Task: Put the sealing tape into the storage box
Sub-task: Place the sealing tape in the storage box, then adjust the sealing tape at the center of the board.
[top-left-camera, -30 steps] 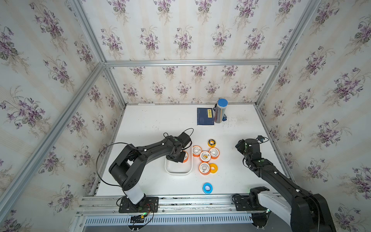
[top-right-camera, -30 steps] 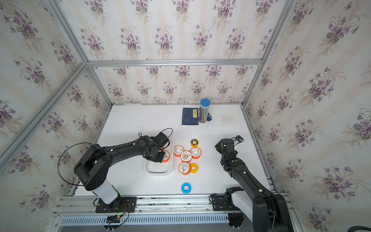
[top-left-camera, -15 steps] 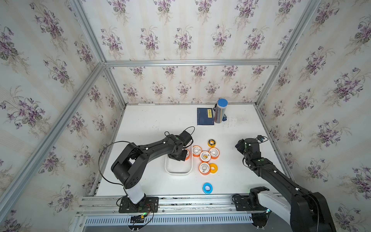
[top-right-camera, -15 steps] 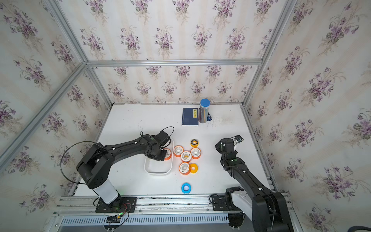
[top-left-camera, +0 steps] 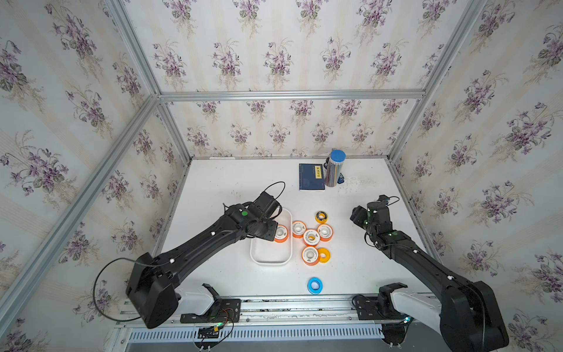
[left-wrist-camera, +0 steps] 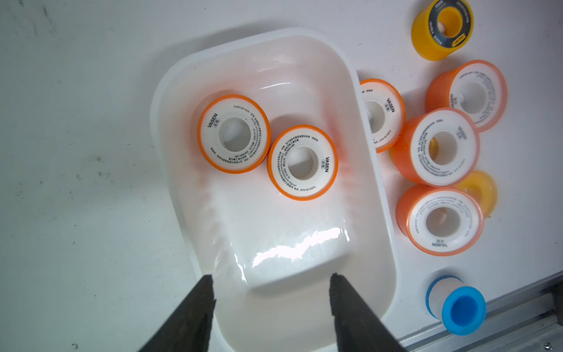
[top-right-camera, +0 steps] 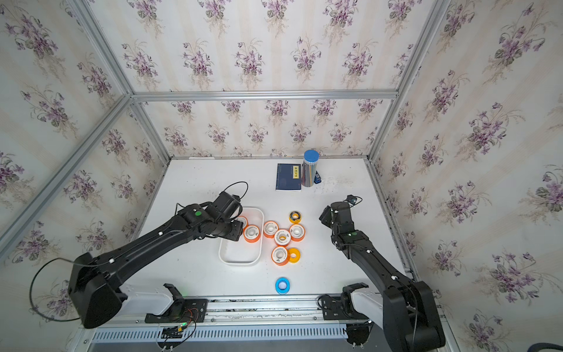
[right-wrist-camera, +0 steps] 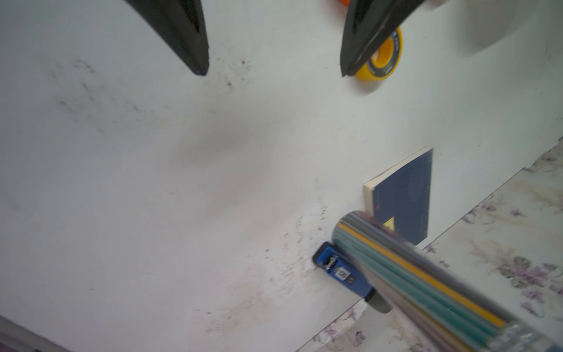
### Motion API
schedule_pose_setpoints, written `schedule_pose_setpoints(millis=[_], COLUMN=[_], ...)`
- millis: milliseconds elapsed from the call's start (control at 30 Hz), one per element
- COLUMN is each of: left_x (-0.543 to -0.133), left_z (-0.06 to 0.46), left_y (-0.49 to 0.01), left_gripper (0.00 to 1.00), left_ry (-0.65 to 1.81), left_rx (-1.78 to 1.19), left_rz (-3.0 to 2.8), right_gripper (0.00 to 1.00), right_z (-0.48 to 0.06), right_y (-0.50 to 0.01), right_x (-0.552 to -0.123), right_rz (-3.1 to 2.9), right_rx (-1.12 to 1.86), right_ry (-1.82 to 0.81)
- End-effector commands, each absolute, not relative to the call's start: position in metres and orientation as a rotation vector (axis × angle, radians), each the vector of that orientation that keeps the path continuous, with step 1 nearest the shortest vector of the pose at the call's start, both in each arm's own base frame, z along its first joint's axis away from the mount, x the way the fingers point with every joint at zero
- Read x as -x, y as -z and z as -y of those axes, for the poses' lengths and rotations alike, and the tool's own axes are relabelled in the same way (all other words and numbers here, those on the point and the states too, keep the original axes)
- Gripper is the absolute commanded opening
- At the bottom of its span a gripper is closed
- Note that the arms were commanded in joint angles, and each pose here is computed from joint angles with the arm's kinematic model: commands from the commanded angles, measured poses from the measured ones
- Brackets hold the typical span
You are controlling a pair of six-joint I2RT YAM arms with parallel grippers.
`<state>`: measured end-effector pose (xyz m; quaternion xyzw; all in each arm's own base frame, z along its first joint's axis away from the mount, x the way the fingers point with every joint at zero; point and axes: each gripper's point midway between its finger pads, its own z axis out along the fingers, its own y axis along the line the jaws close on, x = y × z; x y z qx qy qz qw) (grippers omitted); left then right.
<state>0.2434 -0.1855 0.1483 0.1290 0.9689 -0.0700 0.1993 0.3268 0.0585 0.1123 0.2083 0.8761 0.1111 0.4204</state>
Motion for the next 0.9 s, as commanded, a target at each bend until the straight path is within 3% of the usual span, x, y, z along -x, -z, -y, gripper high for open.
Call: schedule_pose_setpoints(millis=[0,267,500,867], left_x=[-0.227,-0.197,-0.18,-0.179], left_z=[0.162,0.12,0.113,0.108], left_y=[-0.155,-0.186,-0.22,-0.227], left_gripper=[0.75,1.0,1.0,1.0], left_ry=[0.122,0.119,0.309,0.337], left_rx=[-0.366,-0.294,-0.248,-0.243], left_rz=[-2.722,-2.603,-2.427,-2.321], right_gripper=[0.76,0.9,0.97,1.0], right_z=[-0.095,-0.211,-0.251,-0.241], right_y=[-0.126,-0.122,-0.096,-0.059], right_x=[-0.326,-0.304,-0.277,-0.267], right_rz=[-2.243,-2.454,-2.591,-2.707], right_rx=[-0.302,0.162,0.418,0.462], right_ry=[-0.225,-0.393,-0.452,-0.238])
